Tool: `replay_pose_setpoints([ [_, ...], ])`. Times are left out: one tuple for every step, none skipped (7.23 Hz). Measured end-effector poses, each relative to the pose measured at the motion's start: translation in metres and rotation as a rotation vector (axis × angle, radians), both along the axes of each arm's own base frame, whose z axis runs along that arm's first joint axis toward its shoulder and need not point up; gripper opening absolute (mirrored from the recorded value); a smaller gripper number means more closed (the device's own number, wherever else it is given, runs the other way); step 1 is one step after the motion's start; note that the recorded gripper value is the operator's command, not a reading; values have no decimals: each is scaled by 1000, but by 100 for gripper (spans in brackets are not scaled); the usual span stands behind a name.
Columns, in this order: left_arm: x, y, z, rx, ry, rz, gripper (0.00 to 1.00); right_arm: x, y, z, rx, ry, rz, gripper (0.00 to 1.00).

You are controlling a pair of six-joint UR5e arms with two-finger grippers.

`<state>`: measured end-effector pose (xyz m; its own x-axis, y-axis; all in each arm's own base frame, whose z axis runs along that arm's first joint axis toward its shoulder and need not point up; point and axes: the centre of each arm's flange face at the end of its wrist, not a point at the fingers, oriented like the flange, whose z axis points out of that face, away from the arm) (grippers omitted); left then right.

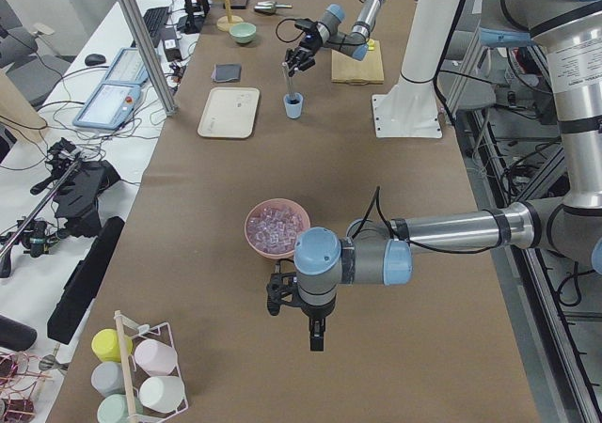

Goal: Mash ice and strawberries in cup
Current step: 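Push the muddler down into the cup repeatedly with the right gripper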

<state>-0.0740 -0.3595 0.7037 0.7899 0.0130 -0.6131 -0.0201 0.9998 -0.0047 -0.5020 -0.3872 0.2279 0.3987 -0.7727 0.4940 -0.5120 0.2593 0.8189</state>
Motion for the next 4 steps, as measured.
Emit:
replay_pose_setpoints([
  [0,0,0,0,0,0,99,3,-1,-6,3,-10,4,0],
  [0,0,0,0,0,0,99,8,-3,-11,3,-18,9,0],
  [0,0,0,0,0,0,99,17,-6,-24,-6,-8,16,0],
  [0,0,0,0,0,0,99,30,-5,-45,-43,16,15,0],
])
